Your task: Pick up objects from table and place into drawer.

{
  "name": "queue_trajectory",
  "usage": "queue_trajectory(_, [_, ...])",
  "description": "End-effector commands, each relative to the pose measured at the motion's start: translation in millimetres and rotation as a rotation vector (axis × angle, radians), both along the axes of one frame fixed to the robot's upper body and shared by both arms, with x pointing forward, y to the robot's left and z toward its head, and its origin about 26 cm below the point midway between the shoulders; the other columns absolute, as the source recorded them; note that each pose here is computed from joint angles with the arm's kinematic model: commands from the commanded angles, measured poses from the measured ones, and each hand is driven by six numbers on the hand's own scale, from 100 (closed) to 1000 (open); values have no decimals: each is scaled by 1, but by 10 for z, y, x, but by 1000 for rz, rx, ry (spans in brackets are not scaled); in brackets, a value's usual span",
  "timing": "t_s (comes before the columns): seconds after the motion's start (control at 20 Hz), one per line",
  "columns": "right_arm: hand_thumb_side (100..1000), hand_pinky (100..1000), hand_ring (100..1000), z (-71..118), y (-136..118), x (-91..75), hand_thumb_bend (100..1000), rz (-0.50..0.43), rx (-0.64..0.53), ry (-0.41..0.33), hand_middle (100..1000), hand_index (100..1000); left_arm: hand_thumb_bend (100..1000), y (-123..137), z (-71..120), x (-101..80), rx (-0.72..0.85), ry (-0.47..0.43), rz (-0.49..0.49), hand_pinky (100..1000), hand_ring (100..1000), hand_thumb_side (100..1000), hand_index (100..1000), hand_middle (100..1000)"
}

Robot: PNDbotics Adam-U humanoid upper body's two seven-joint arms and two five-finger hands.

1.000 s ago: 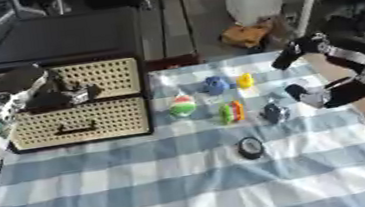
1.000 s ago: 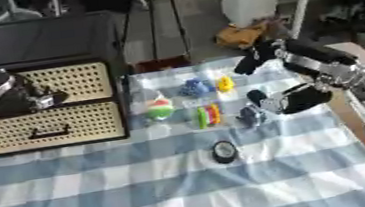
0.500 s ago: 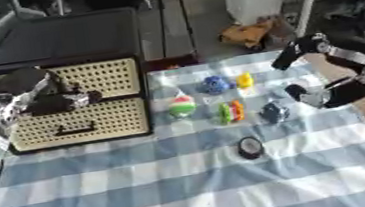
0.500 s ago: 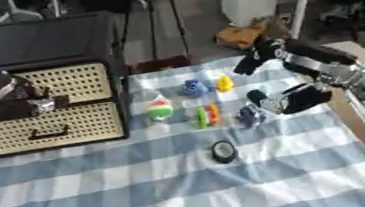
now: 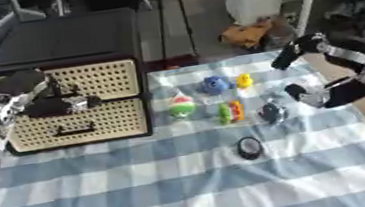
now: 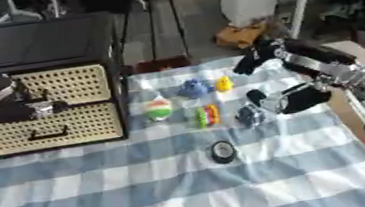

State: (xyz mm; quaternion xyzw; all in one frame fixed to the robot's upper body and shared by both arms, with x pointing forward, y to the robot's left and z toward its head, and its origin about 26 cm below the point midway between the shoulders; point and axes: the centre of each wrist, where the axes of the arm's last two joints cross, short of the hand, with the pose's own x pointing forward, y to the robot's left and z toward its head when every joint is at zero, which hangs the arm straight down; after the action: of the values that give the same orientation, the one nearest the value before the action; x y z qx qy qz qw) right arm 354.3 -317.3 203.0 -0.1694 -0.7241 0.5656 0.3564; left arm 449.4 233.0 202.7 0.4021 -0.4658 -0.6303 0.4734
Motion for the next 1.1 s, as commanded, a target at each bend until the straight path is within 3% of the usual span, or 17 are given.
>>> queue_trajectory(0.05, [100,790,722,137,-33,-11,203,-5,-13,-35,690,796,770,19,-86,-59,35,51,-8,100,100,1000,501,100])
queue_trajectory(0.75, [100,790,722,127,-66,-18,204,-17,-18,-33,691,796,755,-33,70,-475,32,14,-59,100,100,1000,505,100])
queue_trajectory(1.1, [100,790,722,112,-81,-24,204,-22,-21,-28,691,796,734,-123,208,-790,25,-23,-125,100,100,1000,505,100])
